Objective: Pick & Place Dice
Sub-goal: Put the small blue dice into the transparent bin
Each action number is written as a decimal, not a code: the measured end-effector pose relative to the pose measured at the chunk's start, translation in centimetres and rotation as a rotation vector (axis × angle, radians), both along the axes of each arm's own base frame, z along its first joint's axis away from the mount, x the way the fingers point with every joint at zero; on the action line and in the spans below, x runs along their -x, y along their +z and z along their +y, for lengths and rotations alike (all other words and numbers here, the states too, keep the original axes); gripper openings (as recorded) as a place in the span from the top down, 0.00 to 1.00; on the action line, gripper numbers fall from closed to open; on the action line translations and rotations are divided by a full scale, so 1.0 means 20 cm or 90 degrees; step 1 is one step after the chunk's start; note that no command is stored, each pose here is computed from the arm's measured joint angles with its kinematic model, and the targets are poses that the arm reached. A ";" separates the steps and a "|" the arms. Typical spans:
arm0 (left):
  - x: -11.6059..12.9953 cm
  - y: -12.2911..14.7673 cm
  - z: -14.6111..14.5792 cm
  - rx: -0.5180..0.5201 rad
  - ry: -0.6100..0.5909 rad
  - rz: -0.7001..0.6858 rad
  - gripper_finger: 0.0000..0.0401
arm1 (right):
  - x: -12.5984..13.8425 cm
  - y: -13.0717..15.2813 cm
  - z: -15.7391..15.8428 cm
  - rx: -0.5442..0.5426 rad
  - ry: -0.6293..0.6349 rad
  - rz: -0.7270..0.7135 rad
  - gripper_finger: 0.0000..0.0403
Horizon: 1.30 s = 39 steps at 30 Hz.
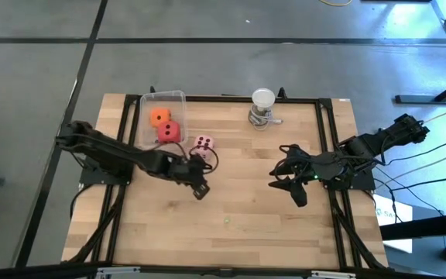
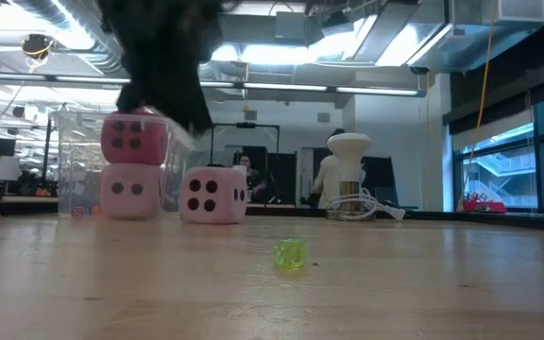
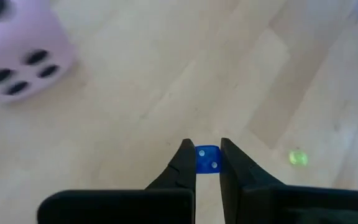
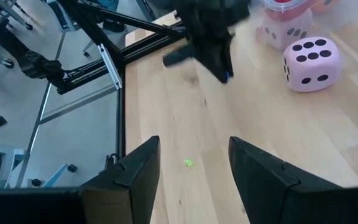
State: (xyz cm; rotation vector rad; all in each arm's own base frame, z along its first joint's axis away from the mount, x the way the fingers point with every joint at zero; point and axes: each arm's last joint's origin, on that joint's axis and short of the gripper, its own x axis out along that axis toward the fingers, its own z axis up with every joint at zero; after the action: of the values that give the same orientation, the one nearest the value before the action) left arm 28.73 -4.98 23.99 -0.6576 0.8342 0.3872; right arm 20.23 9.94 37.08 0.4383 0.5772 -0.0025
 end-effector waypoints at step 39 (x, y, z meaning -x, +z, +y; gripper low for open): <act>0.81 0.57 0.48 -0.184 0.147 0.254 0.97 | -0.01 0.01 -0.02 0.044 -0.074 -0.025 0.53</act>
State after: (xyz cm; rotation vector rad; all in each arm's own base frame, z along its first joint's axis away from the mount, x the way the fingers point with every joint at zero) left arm 12.56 4.69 35.47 -0.4110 1.0579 0.8511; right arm 20.35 9.51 37.18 0.4032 0.5103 -0.1249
